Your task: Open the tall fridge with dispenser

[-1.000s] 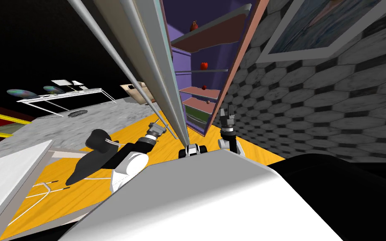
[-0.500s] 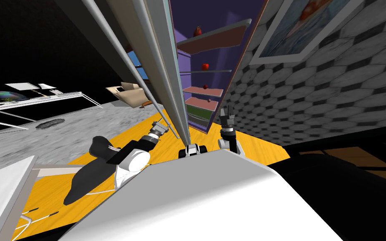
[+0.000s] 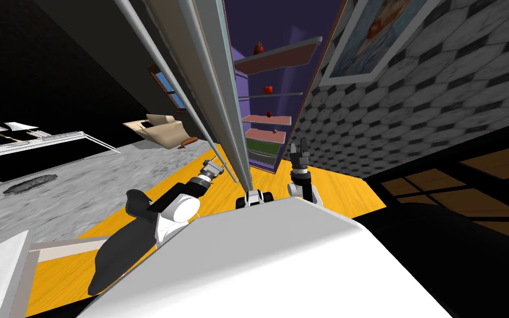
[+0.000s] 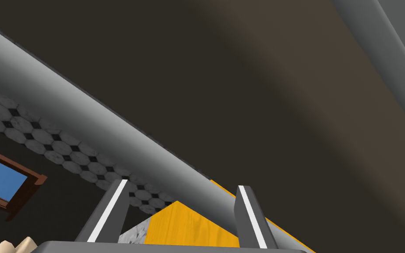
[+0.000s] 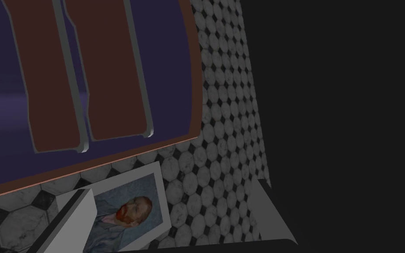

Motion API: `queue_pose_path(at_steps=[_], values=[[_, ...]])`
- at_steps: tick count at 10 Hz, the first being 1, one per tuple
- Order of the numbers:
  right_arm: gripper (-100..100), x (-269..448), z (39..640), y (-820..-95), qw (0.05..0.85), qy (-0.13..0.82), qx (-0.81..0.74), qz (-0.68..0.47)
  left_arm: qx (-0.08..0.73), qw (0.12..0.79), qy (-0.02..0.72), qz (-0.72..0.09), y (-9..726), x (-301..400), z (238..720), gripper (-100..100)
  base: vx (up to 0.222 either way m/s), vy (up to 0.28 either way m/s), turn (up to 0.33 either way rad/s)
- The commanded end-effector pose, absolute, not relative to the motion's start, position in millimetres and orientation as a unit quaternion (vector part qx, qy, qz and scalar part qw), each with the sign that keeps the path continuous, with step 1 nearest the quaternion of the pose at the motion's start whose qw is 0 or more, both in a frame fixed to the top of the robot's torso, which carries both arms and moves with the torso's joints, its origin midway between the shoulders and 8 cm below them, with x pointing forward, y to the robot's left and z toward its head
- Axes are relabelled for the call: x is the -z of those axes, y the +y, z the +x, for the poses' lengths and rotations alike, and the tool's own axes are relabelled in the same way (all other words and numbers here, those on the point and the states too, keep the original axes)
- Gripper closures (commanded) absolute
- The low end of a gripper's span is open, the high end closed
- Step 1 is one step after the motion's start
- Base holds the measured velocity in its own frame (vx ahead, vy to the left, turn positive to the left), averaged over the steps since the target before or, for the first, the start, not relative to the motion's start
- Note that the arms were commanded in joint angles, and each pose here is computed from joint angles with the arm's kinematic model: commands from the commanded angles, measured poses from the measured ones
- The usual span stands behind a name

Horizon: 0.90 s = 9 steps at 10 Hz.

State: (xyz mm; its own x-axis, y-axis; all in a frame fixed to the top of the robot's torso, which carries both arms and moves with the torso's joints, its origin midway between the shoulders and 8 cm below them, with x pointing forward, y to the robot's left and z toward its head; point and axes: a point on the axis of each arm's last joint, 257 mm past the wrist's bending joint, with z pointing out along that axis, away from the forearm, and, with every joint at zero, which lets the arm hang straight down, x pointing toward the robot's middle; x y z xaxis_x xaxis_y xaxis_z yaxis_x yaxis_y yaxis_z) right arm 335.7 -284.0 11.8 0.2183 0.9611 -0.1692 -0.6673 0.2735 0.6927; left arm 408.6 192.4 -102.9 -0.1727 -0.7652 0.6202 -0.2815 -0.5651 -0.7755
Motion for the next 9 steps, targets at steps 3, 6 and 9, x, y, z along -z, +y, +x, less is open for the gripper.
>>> queue_pose_path(at_steps=[3, 6, 9], values=[[0, -12, 336, -284, 0.740, 0.298, -0.550, 0.247, 0.644, 0.191, 0.430, -0.603, 186, 95, 421, 100, -0.020, 0.320, -0.242], [0, -12, 336, -284, 0.740, 0.298, -0.550, 0.247, 0.645, 0.188, 0.434, -0.600, 182, 94, 428, 100, -0.041, 0.315, -0.230], [0, -12, 336, -284, 0.740, 0.297, -0.550, 0.247, 0.627, 0.198, 0.432, -0.617, 212, 104, 445, -100, -0.093, -0.001, -0.123]])
